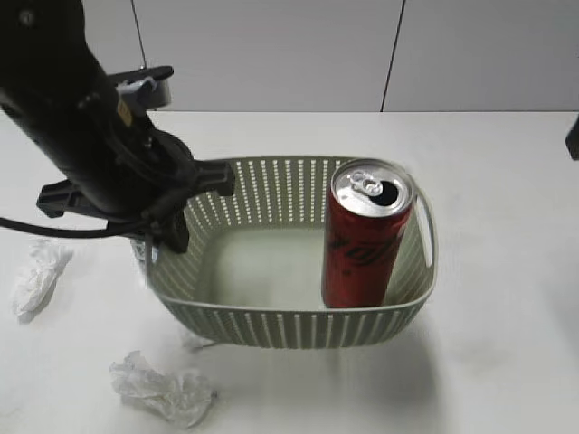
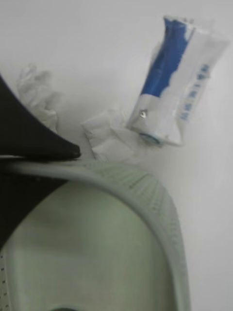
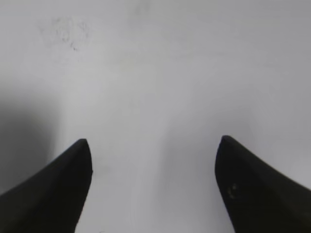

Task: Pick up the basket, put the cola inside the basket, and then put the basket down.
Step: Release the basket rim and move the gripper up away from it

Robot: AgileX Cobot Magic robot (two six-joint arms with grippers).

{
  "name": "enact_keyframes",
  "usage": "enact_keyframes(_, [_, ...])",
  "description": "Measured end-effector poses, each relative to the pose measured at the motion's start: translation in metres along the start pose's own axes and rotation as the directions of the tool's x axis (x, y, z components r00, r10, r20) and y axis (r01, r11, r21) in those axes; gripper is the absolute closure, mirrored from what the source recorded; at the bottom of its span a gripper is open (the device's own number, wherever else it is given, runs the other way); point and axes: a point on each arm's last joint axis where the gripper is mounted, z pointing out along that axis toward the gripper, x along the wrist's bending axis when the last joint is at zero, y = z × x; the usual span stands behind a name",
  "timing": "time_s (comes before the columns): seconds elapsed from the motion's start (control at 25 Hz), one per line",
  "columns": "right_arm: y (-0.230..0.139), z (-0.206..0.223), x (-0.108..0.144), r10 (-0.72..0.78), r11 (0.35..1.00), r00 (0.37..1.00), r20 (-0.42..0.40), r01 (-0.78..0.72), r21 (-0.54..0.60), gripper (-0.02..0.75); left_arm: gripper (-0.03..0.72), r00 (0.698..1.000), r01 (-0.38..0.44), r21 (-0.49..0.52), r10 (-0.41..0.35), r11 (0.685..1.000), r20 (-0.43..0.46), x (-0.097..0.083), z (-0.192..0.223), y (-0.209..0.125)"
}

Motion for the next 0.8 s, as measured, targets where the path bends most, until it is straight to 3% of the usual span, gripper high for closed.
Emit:
enact_keyframes(0.36, [-0.092,-0.019,0.006,0.043,0.998,0.998,-0.039,-0.045,-0.05,0.143,0.69,1.0,-0.02,0.006,0.02,1.0,-0.02,-0.025,0.017,0.043])
enact_keyframes(0.6, [-0.141,-0.047,0.011,0.03,0.979,0.999,-0.042,-0.038,-0.2,0.144,0.69,1.0,-0.022,-0.011,0.022,1.0,-0.01,-0.043,0.042,0.076])
enact_keyframes(0.8, [-0.179,-0.064,0.012,0.01,0.94,1.0,-0.022,-0.016,-0.342,0.144,0.69,1.0,-0.01,0.012,0.01,1.0,-0.023,-0.043,0.075,0.084])
